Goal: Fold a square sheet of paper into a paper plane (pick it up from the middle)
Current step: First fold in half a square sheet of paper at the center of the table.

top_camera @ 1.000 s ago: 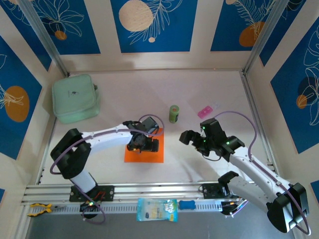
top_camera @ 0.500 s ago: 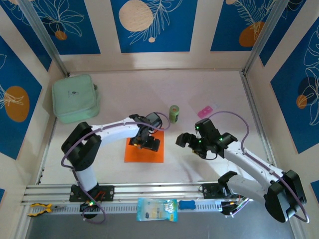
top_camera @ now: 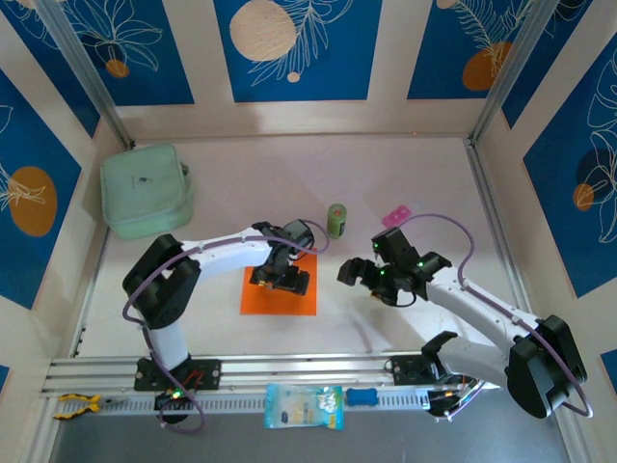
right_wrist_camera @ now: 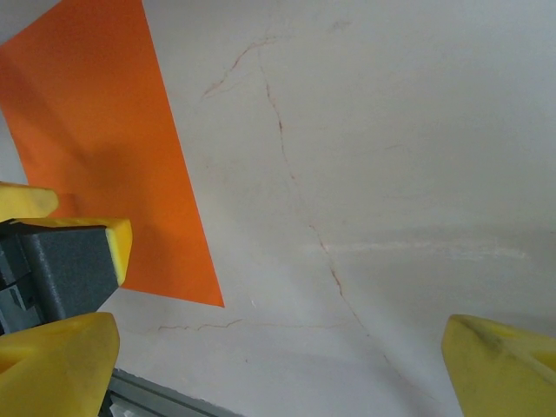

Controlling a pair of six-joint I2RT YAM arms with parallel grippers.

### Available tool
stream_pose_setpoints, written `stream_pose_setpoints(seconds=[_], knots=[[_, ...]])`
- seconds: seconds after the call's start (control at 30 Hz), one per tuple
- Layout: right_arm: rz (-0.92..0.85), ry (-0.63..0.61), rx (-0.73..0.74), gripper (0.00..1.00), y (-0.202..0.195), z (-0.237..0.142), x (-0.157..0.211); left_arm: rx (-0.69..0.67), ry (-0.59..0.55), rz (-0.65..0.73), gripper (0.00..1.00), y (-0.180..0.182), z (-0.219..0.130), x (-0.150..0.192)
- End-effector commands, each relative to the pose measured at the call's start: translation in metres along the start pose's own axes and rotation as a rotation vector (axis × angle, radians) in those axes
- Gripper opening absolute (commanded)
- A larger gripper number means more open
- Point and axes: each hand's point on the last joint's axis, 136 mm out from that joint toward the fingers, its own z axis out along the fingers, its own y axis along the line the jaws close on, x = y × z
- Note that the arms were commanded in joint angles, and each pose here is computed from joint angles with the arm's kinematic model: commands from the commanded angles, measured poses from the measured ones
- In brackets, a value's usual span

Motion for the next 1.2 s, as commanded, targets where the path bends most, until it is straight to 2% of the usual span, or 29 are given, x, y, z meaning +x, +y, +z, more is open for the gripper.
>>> stream_pose_setpoints(seconds=[0.0, 0.27, 0.5, 0.83, 1.17], knots=[[-0.026, 0.026, -0.026, 0.96, 0.013, -0.006, 0.003, -0.003, 0.015, -0.053, 0.94, 0.006, -0.001, -0.002], [-0.037, 0.035, -0.039, 0.96, 0.019, -0.003, 0.002, -0.02, -0.035, -0.134, 0.95, 0.019, -0.007, -0.023], [-0.04, 0.044, -0.025, 0.96, 0.02, 0.001, 0.005, 0.019, 0.0, -0.152, 0.94, 0.012, 0.007, -0.02], [-0.041, 0.045, -0.021, 0.96, 0.019, 0.002, 0.006, 0.027, 0.002, -0.17, 0.94, 0.011, 0.008, -0.021], [-0.037, 0.054, -0.019, 0.96, 0.017, 0.005, 0.008, -0.028, 0.043, -0.176, 0.94, 0.02, 0.03, -0.011]])
